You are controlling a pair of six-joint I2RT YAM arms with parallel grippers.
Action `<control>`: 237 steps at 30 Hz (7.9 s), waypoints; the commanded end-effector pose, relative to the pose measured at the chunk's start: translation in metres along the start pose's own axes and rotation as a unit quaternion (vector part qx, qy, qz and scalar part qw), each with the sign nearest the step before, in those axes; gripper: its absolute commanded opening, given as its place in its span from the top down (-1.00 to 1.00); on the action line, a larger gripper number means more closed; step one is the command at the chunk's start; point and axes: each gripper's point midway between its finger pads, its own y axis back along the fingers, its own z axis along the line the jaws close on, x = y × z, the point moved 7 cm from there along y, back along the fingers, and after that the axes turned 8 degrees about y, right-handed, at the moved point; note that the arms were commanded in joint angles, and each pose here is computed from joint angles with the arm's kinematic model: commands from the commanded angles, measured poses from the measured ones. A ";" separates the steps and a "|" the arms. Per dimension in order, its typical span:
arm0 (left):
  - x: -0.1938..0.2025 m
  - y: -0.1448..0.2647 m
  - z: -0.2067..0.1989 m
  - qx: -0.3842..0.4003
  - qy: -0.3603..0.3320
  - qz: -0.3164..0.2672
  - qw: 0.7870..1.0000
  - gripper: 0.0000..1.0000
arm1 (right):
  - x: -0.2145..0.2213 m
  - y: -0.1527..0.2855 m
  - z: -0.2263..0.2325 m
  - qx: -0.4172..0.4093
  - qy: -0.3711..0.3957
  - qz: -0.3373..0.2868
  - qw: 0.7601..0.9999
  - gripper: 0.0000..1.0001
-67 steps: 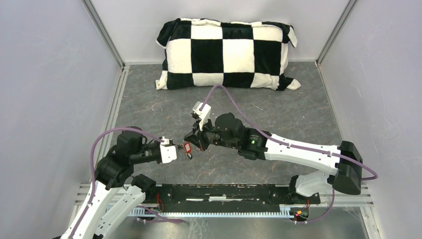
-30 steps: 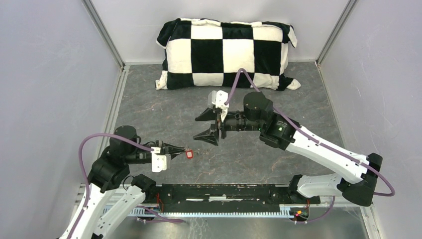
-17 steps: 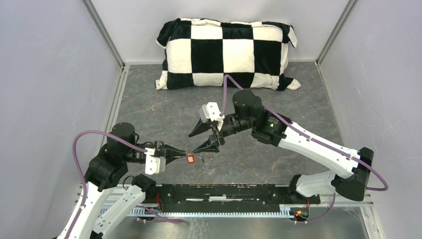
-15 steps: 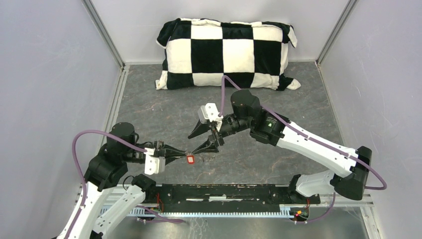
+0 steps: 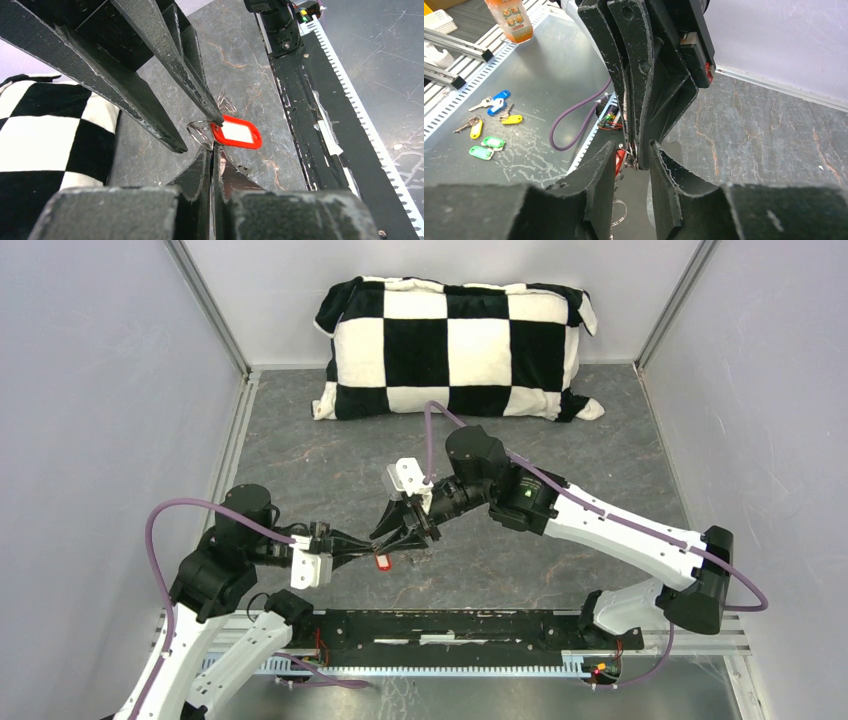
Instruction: Put the keys on the keyring
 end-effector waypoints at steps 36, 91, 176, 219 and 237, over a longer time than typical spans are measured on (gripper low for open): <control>0.013 -0.003 0.018 -0.040 0.054 0.045 0.997 0.22 | 0.006 -0.004 -0.022 0.087 0.011 0.121 0.989 1.00; -0.001 0.007 0.003 -0.082 0.058 0.001 0.995 0.28 | 0.001 0.016 -0.010 0.114 -0.010 -0.021 0.993 1.00; 0.094 0.007 0.036 -0.297 0.063 0.093 0.948 0.87 | 0.023 -0.001 -0.043 0.414 -0.213 0.150 0.872 1.00; 0.080 0.025 0.025 -0.255 -0.207 0.137 0.935 0.96 | 0.103 0.004 -0.036 0.277 -0.418 0.204 0.841 1.00; 0.077 -0.010 0.012 -0.212 0.240 0.036 0.947 -0.78 | 0.069 0.018 -0.063 0.334 -0.362 0.139 0.859 1.00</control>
